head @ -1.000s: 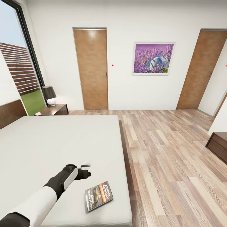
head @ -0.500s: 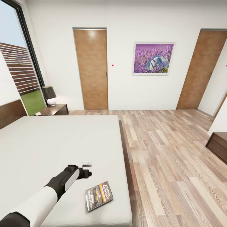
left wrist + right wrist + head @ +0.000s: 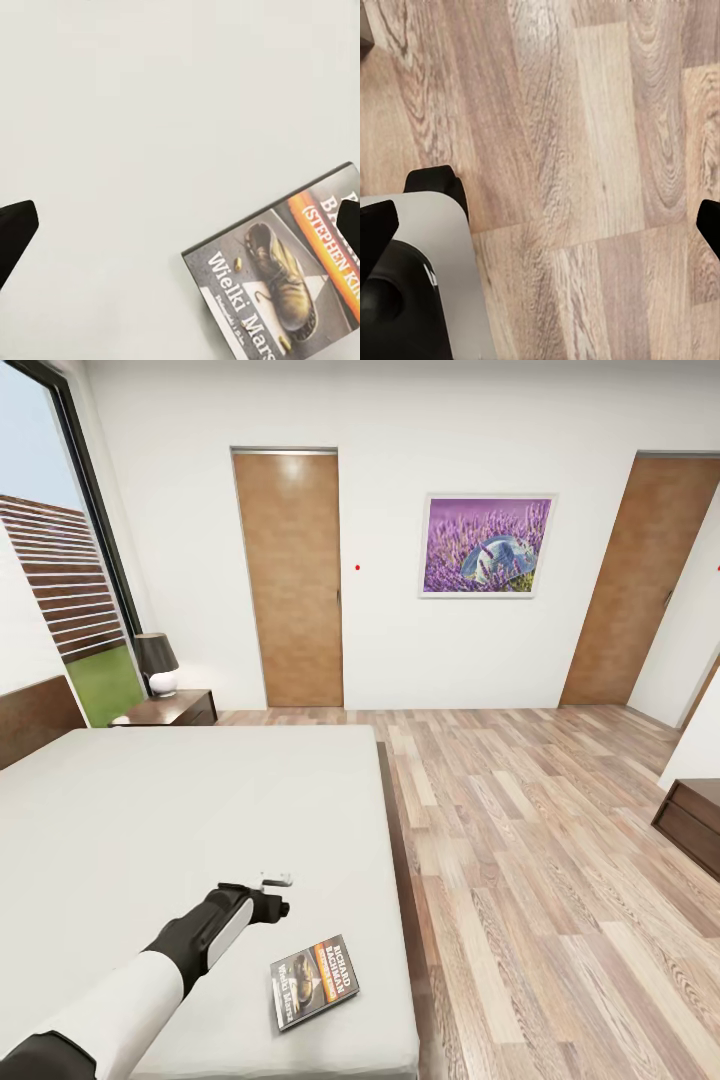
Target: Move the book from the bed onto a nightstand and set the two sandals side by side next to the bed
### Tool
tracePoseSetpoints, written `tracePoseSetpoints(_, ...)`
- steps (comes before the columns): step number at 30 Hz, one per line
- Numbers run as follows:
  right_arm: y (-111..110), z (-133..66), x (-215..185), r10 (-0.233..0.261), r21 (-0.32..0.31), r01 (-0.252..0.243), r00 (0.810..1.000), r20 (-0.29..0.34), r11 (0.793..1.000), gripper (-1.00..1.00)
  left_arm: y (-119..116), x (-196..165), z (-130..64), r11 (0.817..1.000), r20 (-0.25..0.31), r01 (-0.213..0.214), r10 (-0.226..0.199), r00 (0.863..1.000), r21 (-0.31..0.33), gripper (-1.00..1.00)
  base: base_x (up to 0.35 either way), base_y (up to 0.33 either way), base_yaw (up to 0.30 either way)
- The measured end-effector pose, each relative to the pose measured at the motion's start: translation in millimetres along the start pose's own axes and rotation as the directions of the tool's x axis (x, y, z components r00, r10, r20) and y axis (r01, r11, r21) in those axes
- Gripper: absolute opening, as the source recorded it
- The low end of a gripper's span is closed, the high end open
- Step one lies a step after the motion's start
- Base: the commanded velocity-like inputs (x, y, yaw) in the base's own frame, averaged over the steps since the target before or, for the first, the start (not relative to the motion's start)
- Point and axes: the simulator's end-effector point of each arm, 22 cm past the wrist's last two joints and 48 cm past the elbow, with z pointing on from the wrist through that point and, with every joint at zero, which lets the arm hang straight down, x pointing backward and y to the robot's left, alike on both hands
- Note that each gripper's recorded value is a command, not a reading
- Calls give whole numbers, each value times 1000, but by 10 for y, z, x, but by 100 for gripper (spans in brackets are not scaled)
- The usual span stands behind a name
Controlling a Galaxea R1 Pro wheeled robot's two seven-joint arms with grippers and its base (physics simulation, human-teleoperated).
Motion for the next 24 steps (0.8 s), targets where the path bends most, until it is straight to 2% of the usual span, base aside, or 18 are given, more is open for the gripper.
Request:
tracePoseSetpoints(11,2,-1,-5,0,-7,0,1000,2,1000,100,-8,-26,-2,1000,11,-5,5,1000,0,100,6,-8,0)
tracePoseSetpoints(24,28,-1,-3,-2,-14,2,1000,2,1000,100,-11,-54,-6,1000,23,-5,5,1000,2,100,114,-126,-38)
